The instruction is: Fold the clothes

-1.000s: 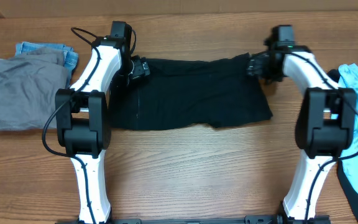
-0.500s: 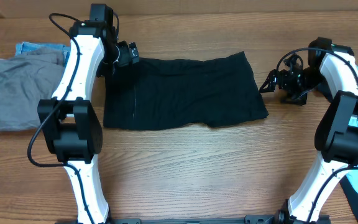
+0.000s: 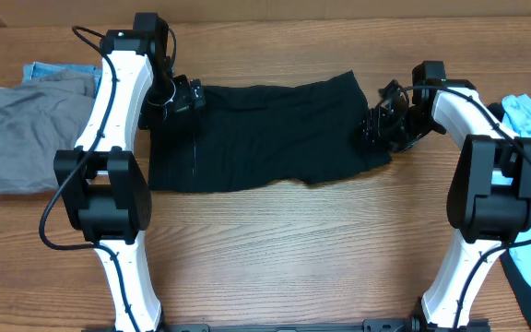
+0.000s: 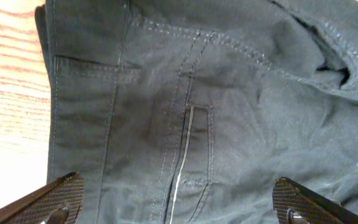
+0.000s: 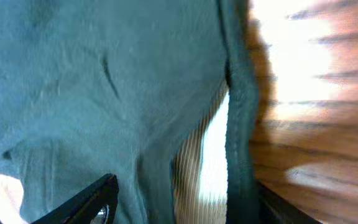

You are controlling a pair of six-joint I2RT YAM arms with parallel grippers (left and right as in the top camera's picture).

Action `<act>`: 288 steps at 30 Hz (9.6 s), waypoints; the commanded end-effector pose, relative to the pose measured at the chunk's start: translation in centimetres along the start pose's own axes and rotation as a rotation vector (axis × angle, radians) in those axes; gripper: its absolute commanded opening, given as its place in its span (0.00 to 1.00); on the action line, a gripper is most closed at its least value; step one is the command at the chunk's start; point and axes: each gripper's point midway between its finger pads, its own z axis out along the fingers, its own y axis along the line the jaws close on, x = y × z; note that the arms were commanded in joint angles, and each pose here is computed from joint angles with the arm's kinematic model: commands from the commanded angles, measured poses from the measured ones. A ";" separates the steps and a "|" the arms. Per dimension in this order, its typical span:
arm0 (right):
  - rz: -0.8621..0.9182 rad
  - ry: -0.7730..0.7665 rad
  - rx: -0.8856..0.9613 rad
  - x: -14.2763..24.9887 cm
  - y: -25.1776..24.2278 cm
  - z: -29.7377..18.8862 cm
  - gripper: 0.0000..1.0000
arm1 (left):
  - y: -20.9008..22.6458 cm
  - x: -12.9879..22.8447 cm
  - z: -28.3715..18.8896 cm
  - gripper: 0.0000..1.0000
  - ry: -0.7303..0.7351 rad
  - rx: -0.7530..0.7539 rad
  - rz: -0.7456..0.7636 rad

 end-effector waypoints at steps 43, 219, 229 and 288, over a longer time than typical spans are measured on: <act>-0.781 0.051 0.223 5.9 26.6 11.0 0.19 | 8.4 0.0 -2.1 1.00 0.051 -0.060 -0.142; -0.275 -0.075 0.343 -2.3 14.1 -4.2 0.62 | 3.2 3.1 3.5 0.04 0.260 0.066 0.356; -0.169 -0.070 0.369 -1.9 10.8 -9.0 0.62 | 9.7 1.9 -18.7 0.04 -0.313 -0.411 0.244; -0.145 -0.013 0.378 -0.4 10.4 -8.9 0.56 | 31.6 2.2 -6.0 0.74 -0.179 0.184 -0.564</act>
